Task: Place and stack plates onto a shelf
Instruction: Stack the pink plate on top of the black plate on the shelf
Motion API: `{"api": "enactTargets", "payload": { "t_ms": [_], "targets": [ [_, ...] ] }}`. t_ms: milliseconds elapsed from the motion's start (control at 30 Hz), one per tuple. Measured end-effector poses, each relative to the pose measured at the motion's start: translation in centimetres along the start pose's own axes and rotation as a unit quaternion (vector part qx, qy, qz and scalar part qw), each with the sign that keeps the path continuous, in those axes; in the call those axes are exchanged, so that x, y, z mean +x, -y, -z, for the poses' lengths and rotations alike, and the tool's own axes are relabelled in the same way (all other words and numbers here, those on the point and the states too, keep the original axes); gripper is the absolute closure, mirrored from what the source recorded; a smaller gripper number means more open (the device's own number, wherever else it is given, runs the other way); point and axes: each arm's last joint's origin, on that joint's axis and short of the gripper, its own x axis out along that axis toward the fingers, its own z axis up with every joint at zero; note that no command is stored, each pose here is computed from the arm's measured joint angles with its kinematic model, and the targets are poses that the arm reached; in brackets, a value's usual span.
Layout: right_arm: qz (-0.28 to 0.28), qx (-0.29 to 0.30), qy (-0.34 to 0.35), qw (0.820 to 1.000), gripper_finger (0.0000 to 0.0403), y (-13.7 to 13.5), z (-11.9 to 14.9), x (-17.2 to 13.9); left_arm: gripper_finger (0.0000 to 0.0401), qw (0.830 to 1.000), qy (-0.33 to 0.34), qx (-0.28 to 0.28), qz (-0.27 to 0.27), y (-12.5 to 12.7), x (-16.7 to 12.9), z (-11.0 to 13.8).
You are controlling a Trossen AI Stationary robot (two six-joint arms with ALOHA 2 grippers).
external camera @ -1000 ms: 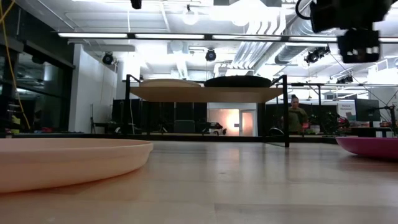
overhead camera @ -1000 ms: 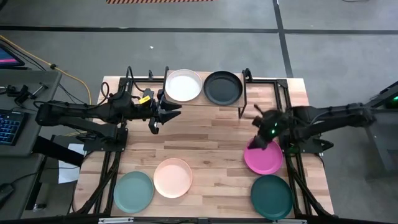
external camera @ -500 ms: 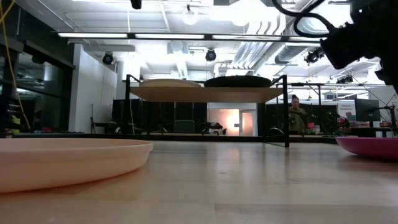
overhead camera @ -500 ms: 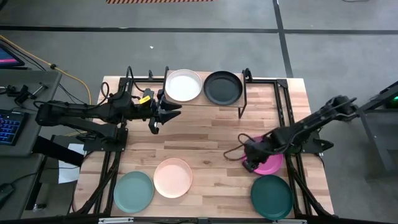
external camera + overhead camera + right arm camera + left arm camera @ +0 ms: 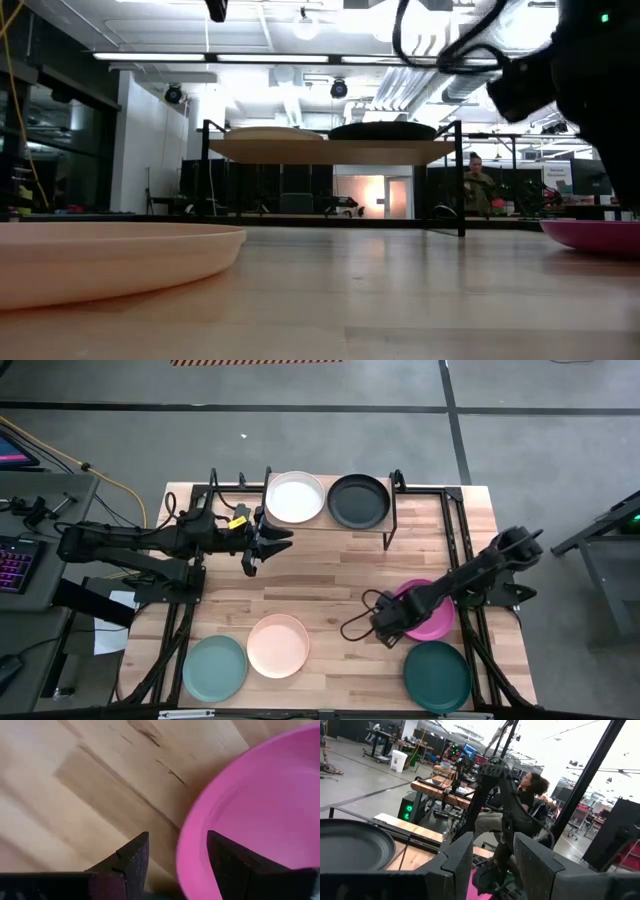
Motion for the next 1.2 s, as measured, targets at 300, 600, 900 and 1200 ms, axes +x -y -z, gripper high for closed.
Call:
{"api": "enactTargets", "payload": {
  "t_ms": [300,600,900,1200],
  "targets": [
    [0.066,-0.005,-0.025,0.997,0.0222,-0.5,0.2,3.1,0.0270,1.000,0.000,0.000,0.000,0.0,0.0,0.0],
    [0.085,-0.029,-0.027,0.996,0.0362,-0.5,0.9,3.4,0.0270,1.000,0.000,0.000,0.001,0.0,0.0,0.0],
    [-0.006,-0.158,0.026,0.987,0.0399,0.9,0.8,-2.0,0.0270,1.000,0.008,0.000,0.003,0.1,0.0,-0.2],
    [-0.210,-0.358,0.154,0.896,0.0403,1.2,-0.1,-8.1,0.0270,1.000,0.008,0.000,0.003,0.1,0.0,-0.2]
  ]
}}
